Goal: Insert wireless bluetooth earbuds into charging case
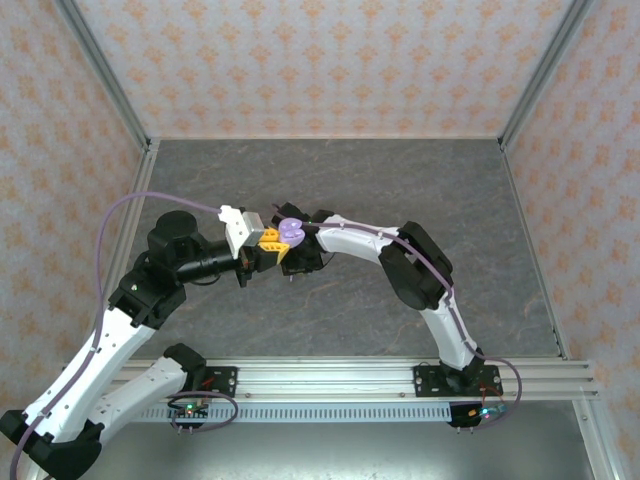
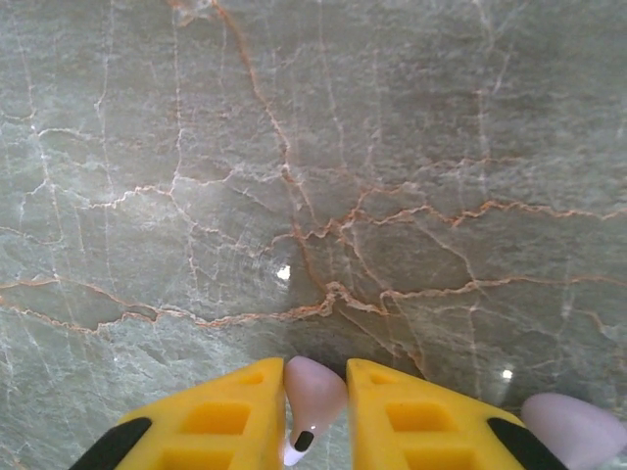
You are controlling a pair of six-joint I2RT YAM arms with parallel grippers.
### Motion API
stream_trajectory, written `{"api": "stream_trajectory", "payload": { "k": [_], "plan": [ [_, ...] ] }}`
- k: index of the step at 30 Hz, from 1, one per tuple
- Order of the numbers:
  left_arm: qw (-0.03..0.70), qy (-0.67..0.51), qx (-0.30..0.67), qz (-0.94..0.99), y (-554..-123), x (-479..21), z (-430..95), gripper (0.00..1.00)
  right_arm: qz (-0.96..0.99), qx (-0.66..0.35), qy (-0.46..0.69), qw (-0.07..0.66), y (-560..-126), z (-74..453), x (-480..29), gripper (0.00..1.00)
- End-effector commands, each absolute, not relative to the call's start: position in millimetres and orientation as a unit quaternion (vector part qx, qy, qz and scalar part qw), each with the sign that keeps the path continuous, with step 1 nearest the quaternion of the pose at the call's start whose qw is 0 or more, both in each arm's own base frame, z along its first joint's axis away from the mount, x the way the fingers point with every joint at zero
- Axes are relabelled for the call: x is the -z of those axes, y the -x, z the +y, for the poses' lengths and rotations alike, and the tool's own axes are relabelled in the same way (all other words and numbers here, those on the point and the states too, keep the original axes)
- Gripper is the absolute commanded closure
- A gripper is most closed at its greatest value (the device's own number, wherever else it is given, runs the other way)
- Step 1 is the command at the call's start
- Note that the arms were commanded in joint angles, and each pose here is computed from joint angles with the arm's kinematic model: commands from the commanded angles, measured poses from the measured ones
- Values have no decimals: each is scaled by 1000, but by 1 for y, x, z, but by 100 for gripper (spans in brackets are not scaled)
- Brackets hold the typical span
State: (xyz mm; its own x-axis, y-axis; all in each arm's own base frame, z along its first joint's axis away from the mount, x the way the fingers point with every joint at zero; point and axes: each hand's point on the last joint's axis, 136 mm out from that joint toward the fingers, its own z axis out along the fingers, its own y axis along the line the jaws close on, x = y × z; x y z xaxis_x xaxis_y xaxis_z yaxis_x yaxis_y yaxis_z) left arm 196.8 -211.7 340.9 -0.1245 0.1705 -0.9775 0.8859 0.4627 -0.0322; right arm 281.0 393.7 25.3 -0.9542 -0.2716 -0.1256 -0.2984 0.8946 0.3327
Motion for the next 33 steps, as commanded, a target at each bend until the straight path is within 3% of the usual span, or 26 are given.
{"api": "stream_trajectory", "payload": {
  "k": [1, 9, 18, 23, 33],
  "plan": [
    [546, -402, 343, 650, -189, -358, -213, 85, 974, -157, 160, 38, -278, 388, -26, 81],
    [545, -399, 347, 651, -190, -357, -214, 85, 957, -217, 158, 116, -293, 382, -85, 82],
    [543, -386, 377, 643, -198, -349, -224, 86, 914, -284, 134, 258, -308, 323, -190, 82],
    [540, -374, 397, 641, -208, -340, -231, 87, 878, -298, 142, 346, -296, 291, -256, 82],
    [515, -365, 422, 651, -229, -320, -248, 90, 801, -370, 206, 423, -253, 280, -341, 82]
  ]
}}
